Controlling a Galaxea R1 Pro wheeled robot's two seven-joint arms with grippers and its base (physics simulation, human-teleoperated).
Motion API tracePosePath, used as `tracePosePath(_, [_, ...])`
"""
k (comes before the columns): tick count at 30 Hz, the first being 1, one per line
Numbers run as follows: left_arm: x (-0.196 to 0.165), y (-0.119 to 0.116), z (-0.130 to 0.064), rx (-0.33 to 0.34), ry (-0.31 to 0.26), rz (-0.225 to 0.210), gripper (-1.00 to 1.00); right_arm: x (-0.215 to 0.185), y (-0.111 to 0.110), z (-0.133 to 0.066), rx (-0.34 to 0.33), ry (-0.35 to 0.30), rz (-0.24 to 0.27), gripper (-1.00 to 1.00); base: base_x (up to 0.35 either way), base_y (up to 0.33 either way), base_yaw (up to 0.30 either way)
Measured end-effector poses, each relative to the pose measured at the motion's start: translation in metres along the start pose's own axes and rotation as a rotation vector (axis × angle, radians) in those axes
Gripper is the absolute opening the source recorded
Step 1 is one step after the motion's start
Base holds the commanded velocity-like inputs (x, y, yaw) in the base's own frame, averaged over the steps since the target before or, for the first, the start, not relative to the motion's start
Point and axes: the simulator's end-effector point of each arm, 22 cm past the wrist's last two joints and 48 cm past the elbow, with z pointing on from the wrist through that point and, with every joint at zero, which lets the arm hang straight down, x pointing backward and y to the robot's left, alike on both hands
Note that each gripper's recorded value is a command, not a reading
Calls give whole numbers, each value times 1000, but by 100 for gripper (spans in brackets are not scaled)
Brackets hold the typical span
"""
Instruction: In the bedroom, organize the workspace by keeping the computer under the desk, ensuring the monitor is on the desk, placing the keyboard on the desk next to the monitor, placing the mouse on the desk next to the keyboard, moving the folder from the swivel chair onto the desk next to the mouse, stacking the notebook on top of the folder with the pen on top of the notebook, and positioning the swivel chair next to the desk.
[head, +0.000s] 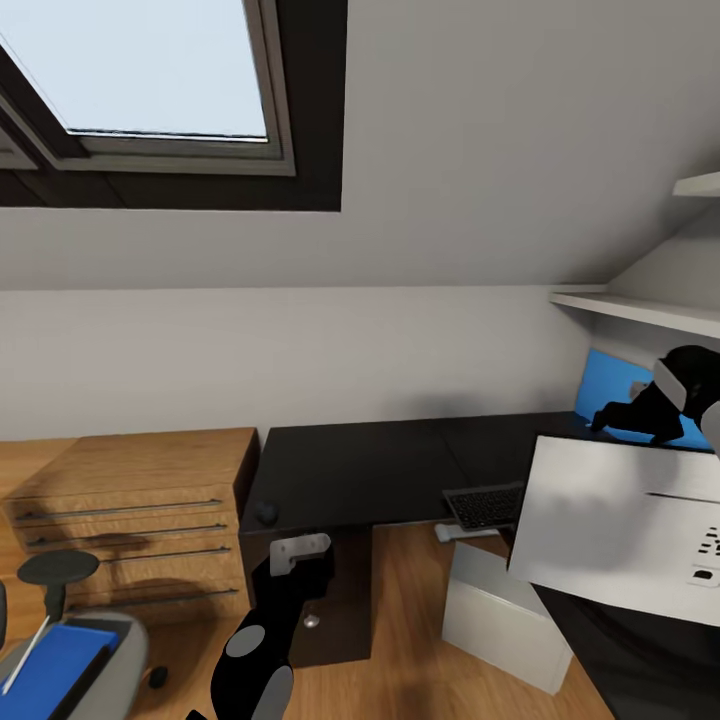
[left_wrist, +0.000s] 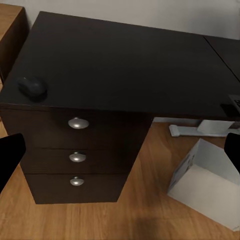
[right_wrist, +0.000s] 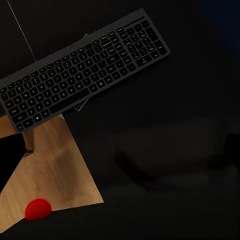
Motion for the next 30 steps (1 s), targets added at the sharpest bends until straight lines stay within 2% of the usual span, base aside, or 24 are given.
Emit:
tracePosePath(6, [0,0,0,0,1,0,100,1,2,1,25,5,-35,100,15,0,0])
tracePosePath(10, [0,0,0,0,1,0,100,1,13,2,33,10,-68,100,2,0,0])
tracePosePath(14, [0,0,0,0,1,0,100,5,28,4,7,22,-96,100,0,0,0])
tracePosePath(17, [0,0,0,0,1,0,100,10,38,6,-7,44,-172,100,0,0,0])
tracePosePath(19, [0,0,0,0,1,0,100,12,42,6,-14,51,-196,100,0,0,0])
tracePosePath(24, [1,0,1,0,3,-1,100,21,67,6,-86,82,-270,100,-121,0,0])
tracePosePath(30, [0,0,0,0,1,0,100,21,74,5,-90,80,-284,100,-167,0,0])
